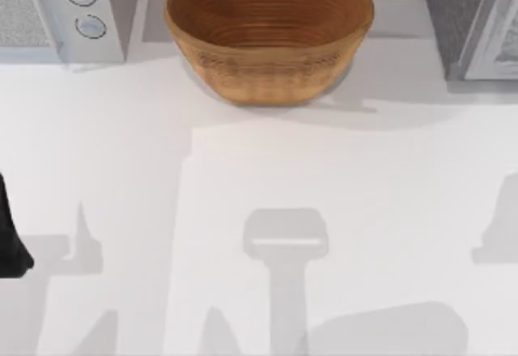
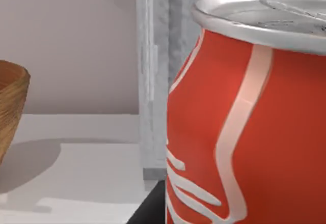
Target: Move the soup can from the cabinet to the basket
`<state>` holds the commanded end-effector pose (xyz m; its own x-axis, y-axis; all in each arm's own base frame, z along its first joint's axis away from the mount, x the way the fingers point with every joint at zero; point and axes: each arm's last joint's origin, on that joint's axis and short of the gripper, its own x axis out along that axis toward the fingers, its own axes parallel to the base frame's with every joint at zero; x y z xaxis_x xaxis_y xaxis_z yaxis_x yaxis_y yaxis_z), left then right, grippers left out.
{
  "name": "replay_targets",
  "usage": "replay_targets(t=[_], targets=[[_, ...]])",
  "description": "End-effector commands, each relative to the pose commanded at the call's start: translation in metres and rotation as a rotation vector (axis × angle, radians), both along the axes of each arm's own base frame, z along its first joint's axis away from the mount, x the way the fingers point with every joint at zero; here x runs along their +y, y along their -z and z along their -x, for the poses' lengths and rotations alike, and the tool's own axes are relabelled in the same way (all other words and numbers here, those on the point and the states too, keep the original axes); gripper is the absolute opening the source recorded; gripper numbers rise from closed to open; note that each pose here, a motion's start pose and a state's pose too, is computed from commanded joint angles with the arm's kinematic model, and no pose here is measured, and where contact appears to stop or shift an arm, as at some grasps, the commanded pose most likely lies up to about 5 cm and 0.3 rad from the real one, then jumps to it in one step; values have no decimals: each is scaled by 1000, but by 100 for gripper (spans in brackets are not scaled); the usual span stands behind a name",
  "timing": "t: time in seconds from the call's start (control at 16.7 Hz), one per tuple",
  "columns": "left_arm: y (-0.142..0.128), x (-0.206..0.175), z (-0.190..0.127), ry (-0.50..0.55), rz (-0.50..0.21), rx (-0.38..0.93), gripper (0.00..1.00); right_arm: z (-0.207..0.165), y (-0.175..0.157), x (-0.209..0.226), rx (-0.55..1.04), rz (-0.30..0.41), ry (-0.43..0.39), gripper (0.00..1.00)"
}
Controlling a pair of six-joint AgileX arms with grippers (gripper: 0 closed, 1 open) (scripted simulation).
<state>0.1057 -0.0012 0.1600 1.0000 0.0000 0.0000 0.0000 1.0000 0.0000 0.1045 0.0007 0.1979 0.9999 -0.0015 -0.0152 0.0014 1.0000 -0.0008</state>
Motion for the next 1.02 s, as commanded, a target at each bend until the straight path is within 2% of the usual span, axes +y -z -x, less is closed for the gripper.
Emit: replay_targets(t=[0.24, 0.66, 0.84, 1.02], targets=[[0, 0, 0, 0, 0, 0, 100, -1, 35, -2, -14, -1, -1, 0], [0, 0, 0, 0, 0, 0, 100, -2, 41, -2, 1, -3, -4, 0], [0, 0, 0, 0, 0, 0, 100, -3, 23, 0, -20, -2, 0, 0], [0, 0, 0, 0, 0, 0, 100, -9, -17, 5, -52, -3, 4, 0]])
